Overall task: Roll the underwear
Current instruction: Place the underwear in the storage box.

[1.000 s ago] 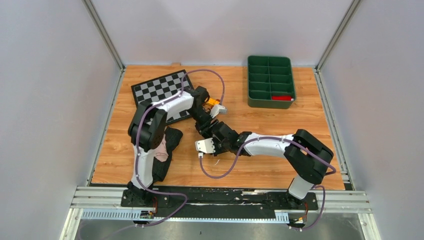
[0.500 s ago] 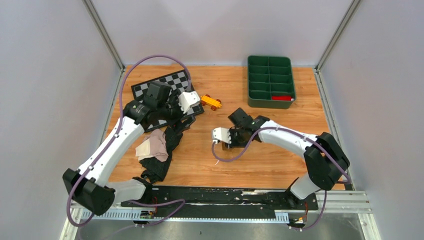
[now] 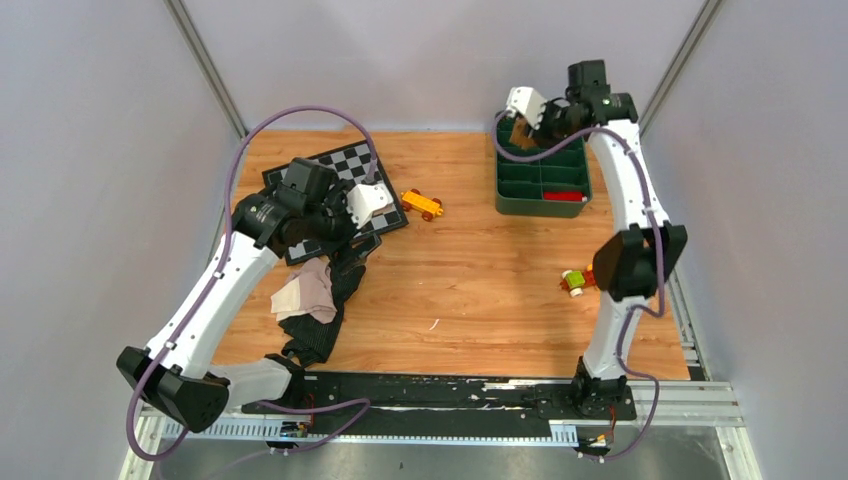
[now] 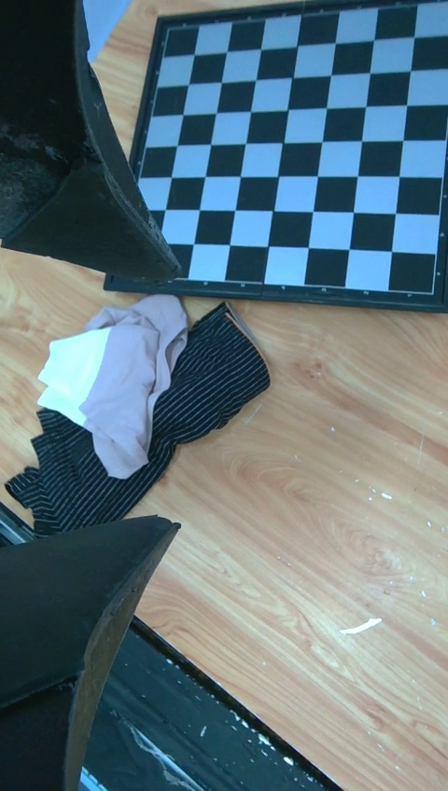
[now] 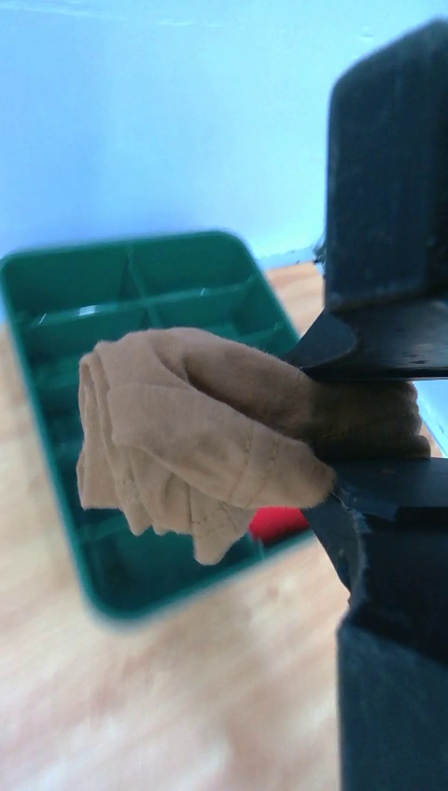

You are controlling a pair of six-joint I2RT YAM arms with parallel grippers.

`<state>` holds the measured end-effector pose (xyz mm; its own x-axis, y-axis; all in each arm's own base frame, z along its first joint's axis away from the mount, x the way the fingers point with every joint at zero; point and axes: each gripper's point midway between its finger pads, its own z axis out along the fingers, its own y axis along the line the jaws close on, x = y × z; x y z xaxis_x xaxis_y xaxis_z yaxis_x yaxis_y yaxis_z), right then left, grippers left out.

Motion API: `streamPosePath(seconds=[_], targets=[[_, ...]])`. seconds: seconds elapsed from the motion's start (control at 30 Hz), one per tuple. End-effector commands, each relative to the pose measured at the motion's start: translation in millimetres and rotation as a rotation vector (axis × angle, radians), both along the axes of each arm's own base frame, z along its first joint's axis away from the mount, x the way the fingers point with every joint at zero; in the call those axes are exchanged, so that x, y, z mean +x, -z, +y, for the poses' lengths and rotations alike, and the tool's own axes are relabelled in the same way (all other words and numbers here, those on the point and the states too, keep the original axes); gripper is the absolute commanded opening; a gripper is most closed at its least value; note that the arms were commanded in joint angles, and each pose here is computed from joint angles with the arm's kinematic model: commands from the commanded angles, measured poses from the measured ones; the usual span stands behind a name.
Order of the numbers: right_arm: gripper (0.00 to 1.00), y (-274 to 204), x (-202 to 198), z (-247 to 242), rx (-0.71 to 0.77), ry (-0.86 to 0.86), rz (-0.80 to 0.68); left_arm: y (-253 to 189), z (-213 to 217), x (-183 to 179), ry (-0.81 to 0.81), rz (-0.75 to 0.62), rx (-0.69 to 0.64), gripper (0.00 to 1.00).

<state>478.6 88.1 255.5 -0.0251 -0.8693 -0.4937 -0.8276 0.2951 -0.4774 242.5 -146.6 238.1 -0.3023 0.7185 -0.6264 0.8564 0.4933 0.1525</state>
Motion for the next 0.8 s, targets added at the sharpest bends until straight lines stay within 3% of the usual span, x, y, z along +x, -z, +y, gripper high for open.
streamPosePath(seconds=[0.0,0.2,0.4,0.77], targets=[[0.0,27,38,-31,-0.005,-0.032,0.098,-8,11,-4,0.039,-0.008,0.076,1.0],[0.0,94,61,-35,-0.037,-0.021,0.18,-13,26,-3,0.058,-0.012,0.175,1.0],[0.0,97,50,-27,-0.042,-0.056,0.2,-21,37,17,0.014,-0.056,0.255,1.0],[0.0,130,-1,-12,0.013,-0.088,0.416,-17,21,26,0.018,-0.025,0.203,1.0]])
